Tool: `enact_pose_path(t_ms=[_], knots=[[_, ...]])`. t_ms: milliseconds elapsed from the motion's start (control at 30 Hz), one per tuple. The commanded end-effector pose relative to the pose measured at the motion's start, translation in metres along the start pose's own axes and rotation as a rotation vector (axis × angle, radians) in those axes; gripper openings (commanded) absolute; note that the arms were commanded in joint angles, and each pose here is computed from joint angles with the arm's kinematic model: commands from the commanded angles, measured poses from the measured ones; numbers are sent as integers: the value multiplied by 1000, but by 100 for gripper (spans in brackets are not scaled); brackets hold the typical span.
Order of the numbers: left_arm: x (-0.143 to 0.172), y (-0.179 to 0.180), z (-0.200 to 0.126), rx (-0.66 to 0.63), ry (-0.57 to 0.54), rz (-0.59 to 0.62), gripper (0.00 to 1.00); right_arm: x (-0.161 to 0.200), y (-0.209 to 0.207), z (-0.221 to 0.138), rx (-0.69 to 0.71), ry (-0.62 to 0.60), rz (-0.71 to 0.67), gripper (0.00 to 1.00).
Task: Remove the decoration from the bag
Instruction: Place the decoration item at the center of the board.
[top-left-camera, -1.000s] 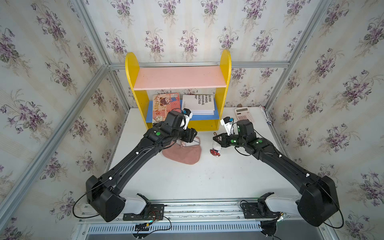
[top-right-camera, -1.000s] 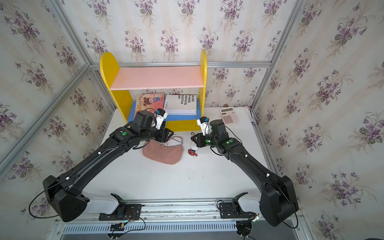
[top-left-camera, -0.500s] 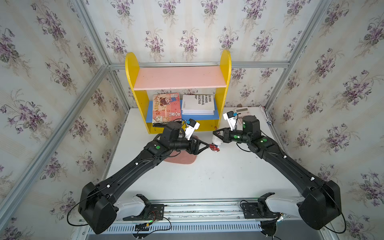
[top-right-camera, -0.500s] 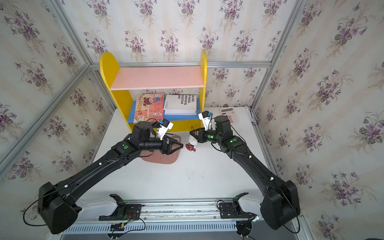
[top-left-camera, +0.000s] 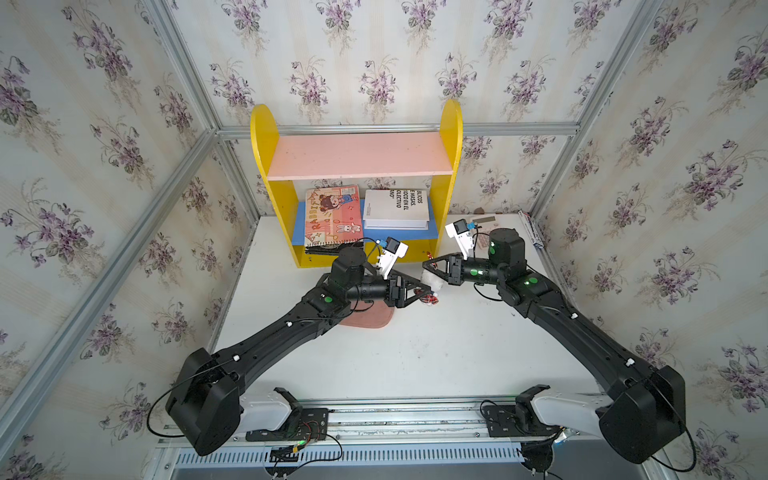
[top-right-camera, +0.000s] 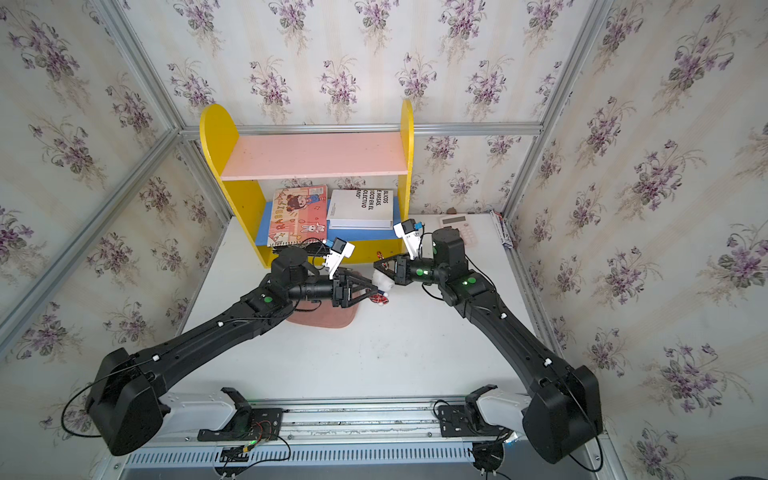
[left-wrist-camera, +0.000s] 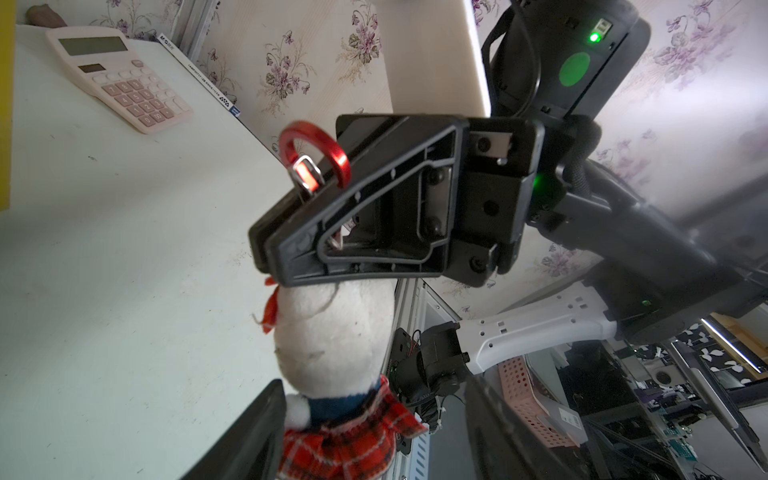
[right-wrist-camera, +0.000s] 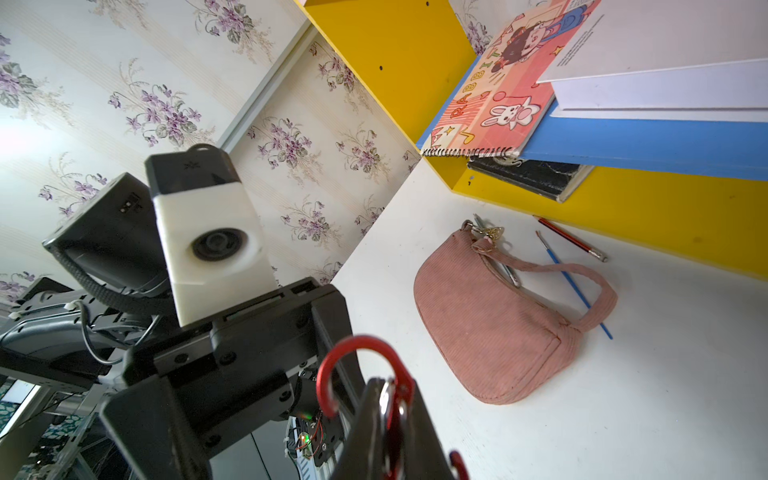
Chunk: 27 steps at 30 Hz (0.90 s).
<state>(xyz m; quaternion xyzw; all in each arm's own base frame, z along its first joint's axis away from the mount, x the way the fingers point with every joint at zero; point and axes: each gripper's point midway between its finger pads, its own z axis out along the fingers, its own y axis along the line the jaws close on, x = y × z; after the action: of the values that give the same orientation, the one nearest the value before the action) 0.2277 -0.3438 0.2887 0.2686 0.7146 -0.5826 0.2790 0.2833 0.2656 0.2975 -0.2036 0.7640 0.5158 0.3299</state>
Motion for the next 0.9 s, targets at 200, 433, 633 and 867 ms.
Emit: enact_pose_path(t_ms=[200, 433, 633, 867], knots=[[-4, 5, 7, -9, -16, 42, 65, -13, 21, -3, -85, -37, 3, 4], [-11, 11, 11, -31, -30, 56, 59, -14, 26, -4, -107, -48, 13, 4], [-17, 11, 15, -26, -43, 76, 46, -11, 24, -2, -103, -53, 18, 4], [-16, 12, 14, -36, -33, 97, 20, -11, 13, 0, -61, -62, 35, 5]])
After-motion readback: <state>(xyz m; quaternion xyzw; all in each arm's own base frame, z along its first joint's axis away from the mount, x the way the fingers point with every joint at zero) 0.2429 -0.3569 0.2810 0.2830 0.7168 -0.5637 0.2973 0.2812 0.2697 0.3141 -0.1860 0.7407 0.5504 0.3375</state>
